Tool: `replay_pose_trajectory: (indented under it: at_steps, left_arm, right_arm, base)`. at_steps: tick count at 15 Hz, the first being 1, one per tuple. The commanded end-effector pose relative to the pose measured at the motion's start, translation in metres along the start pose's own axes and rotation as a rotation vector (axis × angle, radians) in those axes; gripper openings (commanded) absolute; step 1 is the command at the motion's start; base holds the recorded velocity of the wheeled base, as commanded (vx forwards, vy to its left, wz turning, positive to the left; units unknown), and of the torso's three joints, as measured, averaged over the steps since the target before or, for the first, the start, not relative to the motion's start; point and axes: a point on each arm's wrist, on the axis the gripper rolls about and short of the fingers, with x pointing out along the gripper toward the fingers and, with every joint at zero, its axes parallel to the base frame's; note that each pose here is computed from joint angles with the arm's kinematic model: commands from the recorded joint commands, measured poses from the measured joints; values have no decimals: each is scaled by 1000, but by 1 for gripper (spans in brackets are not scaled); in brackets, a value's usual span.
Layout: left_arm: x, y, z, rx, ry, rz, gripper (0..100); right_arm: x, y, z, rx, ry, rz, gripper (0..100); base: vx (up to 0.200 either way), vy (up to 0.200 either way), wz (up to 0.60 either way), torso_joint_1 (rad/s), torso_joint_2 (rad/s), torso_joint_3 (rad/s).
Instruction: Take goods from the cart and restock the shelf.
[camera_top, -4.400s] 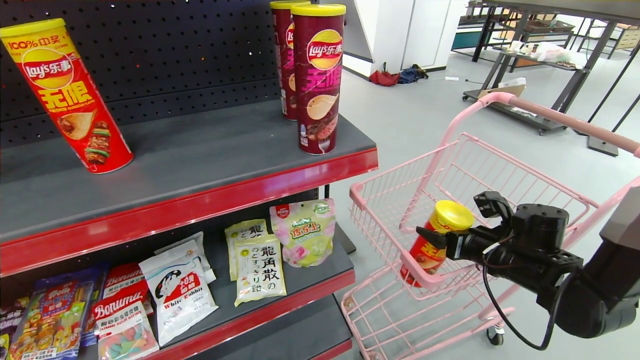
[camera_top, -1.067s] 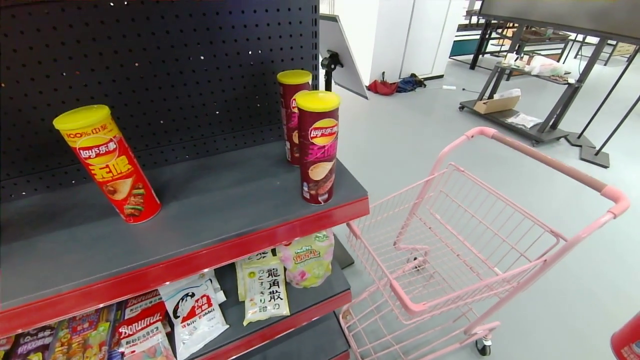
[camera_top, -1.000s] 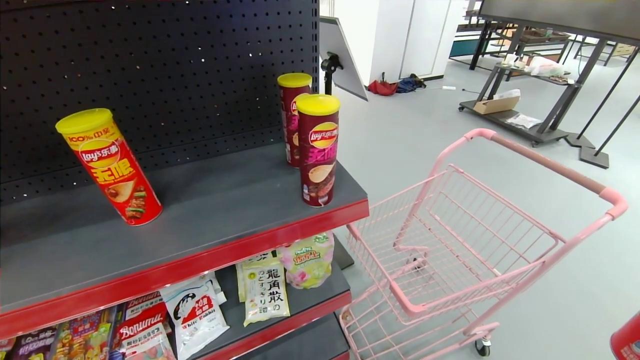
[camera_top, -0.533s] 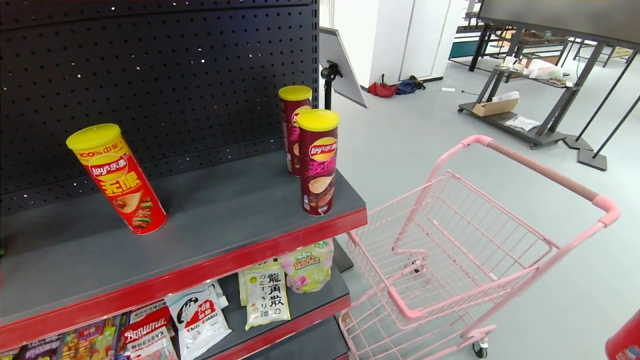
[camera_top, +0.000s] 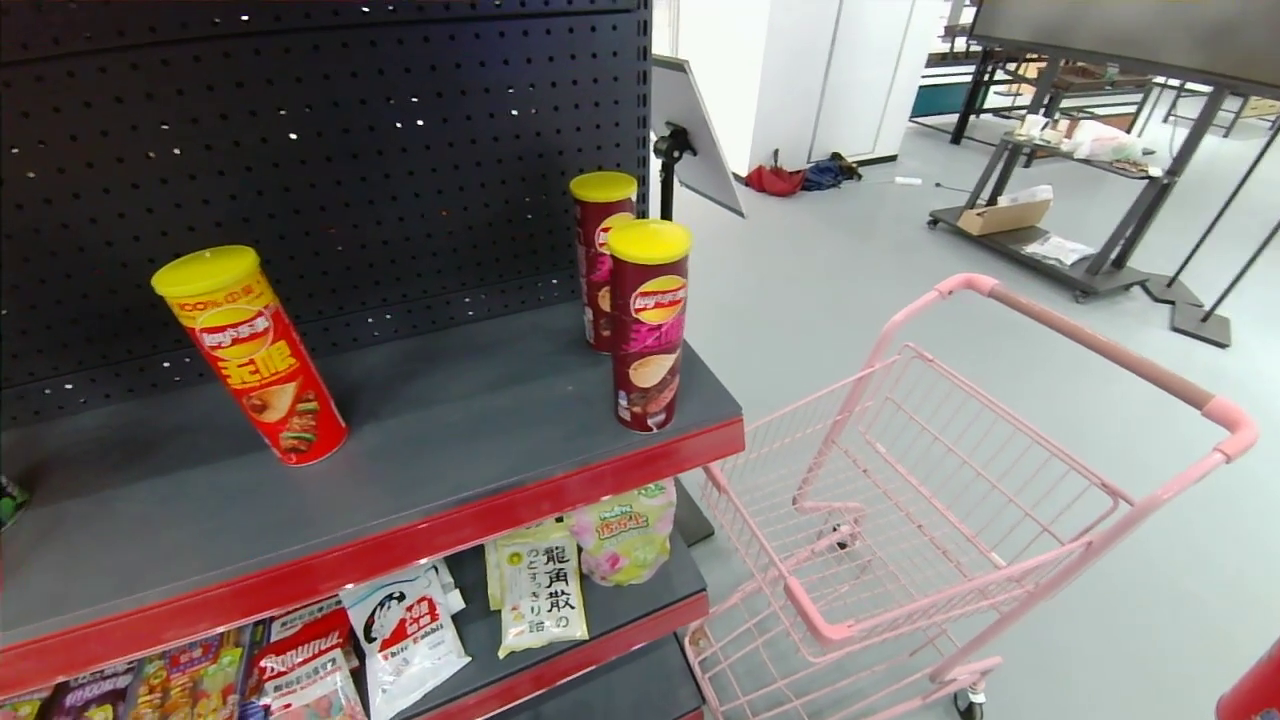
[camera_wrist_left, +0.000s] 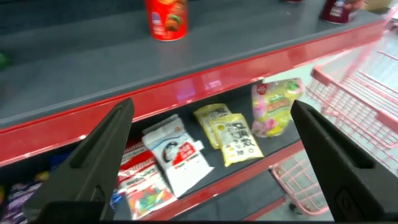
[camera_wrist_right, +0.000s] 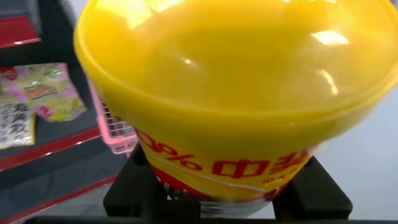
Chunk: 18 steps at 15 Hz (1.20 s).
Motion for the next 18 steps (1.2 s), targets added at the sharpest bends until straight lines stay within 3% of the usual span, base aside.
replay_pose_trajectory:
  at_steps: [1,7,13,18]
  left_arm:
    - [0,0,0,0,0,1,100]
    - [0,0,0,0,1,1,100]
    - [0,0,0,1,1,1,100]
    - [0,0,0,3,1,1,100]
  right_arm:
    - [1,0,-1,-1,6,3,0]
    - [1,1,-5,-3,14,10,0]
    - [-19,1,-20,5,-78,30,0]
    - [-40,5,-47,6,-198,145,0]
  base:
    - [0,0,600,-7,-12,7]
    - [0,0,600,6,4,2]
    - [0,0,0,0,0,0]
    - [0,0,0,0,0,0]
